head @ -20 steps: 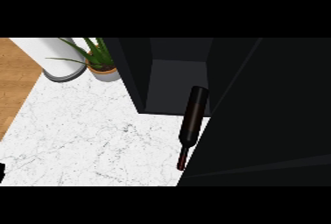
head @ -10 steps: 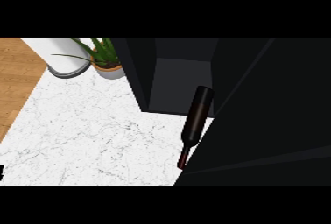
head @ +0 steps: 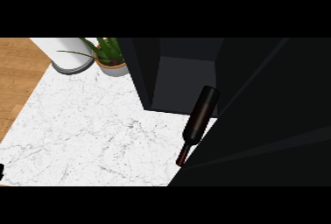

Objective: Pick up the wine, place it into the cabinet and close the cabinet

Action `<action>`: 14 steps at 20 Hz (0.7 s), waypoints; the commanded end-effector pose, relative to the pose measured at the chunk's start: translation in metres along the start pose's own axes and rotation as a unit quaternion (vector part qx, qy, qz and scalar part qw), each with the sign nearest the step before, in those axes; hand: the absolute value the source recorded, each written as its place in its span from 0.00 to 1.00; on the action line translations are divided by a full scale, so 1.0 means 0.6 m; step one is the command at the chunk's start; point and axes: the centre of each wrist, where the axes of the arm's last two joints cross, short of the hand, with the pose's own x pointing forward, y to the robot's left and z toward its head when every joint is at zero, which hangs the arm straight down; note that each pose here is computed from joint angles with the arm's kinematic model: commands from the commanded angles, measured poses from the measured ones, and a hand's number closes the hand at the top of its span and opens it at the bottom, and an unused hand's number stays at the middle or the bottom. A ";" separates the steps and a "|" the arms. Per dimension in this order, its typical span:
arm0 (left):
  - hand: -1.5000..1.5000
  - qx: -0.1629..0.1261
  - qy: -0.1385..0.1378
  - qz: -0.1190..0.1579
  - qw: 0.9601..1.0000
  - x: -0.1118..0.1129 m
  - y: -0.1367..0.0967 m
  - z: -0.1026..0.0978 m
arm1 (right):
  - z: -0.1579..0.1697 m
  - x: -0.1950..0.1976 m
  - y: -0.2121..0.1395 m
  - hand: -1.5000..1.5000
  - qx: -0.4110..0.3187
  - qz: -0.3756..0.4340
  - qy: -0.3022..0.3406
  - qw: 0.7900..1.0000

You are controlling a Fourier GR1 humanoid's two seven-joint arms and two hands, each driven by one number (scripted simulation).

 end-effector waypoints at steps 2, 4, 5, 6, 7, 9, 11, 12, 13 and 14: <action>1.00 -0.006 -0.002 -0.002 1.000 0.002 0.001 -0.004 | -0.063 -0.014 -0.012 1.00 -0.078 -0.026 0.000 0.997; 1.00 -0.014 -0.004 0.005 1.000 0.002 -0.005 -0.011 | -0.072 -0.021 -0.029 1.00 -0.089 -0.025 0.011 0.996; 1.00 -0.013 -0.006 0.000 1.000 0.004 0.001 -0.012 | -0.077 -0.023 -0.038 1.00 -0.095 -0.019 0.017 0.995; 1.00 -0.019 -0.005 0.010 1.000 0.003 -0.006 -0.014 | -0.090 -0.021 -0.049 1.00 -0.101 -0.008 0.018 0.995; 1.00 -0.026 -0.006 0.009 1.000 0.002 -0.006 -0.014 | -0.099 -0.027 -0.056 1.00 -0.115 -0.007 0.024 0.993; 1.00 -0.033 -0.003 0.012 0.999 0.003 -0.010 -0.014 | -0.130 -0.024 -0.072 1.00 -0.127 0.017 0.036 0.991; 1.00 -0.031 -0.013 0.014 0.999 0.003 -0.009 -0.029 | -0.157 -0.016 -0.089 1.00 -0.139 0.032 0.030 0.989; 1.00 -0.037 -0.008 0.018 0.999 0.001 -0.011 -0.022 | -0.169 -0.020 -0.094 1.00 -0.150 0.036 0.040 0.987; 1.00 -0.036 -0.010 0.018 0.999 0.000 -0.010 -0.025 | -0.181 -0.025 -0.103 1.00 -0.163 0.034 0.042 0.985; 1.00 -0.036 -0.015 0.016 0.999 0.004 -0.011 -0.033 | -0.196 -0.014 -0.114 1.00 -0.164 0.046 0.043 0.984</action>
